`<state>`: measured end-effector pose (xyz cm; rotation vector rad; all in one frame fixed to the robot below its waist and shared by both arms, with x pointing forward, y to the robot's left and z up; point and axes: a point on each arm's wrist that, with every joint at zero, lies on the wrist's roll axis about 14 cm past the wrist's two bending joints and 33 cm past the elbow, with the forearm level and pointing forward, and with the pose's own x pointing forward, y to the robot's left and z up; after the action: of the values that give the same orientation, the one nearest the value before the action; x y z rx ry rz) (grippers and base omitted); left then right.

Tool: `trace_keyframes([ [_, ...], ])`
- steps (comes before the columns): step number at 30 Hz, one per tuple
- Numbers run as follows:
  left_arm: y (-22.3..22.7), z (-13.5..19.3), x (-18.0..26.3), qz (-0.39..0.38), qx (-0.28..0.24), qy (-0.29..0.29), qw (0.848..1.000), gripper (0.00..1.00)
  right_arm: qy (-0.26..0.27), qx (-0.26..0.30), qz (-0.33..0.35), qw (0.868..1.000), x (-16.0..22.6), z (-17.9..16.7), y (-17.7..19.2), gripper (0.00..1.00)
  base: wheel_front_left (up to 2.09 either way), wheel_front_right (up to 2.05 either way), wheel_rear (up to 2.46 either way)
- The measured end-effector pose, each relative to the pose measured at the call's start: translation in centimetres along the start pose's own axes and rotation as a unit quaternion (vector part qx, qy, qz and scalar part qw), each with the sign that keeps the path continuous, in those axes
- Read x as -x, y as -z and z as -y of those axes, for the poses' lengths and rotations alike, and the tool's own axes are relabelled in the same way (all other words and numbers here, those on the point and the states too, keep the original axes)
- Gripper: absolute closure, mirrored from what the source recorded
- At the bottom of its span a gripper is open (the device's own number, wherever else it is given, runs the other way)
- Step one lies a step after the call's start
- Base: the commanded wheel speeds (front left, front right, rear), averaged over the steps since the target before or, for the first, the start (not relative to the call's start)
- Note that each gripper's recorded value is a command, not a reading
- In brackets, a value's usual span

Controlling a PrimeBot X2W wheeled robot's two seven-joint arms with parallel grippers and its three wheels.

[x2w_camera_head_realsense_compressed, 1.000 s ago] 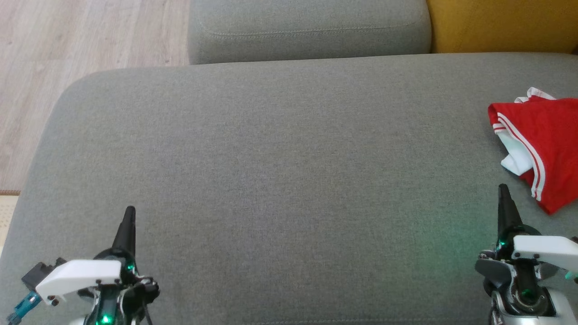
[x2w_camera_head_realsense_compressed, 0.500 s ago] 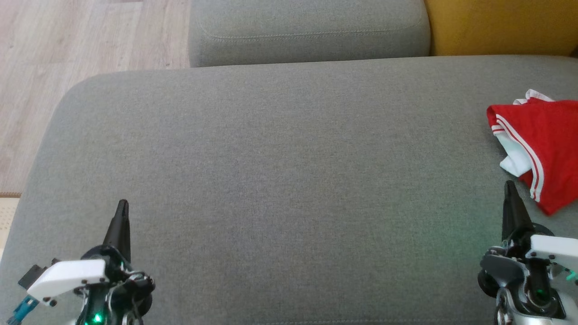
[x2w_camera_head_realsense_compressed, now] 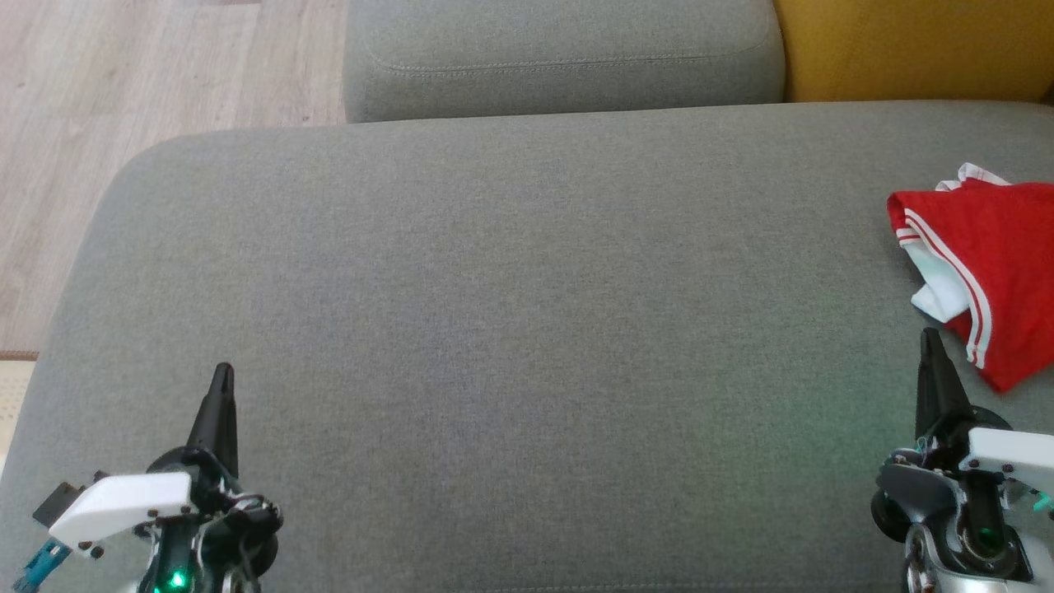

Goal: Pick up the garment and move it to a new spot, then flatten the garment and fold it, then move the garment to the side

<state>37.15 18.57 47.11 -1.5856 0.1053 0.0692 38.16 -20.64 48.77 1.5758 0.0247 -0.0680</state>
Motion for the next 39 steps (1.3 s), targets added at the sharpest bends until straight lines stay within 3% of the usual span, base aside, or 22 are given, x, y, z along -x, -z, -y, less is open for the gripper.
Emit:
trace_keyframes([
  [39, 0.00, 0.01, -0.01, 0.000, 0.000, 0.000, 1.000, 1.00, 0.000, 0.000, 0.000, 1.000, 0.00, 0.01, 0.00, 1.00, 0.00, 0.00, 0.00],
])
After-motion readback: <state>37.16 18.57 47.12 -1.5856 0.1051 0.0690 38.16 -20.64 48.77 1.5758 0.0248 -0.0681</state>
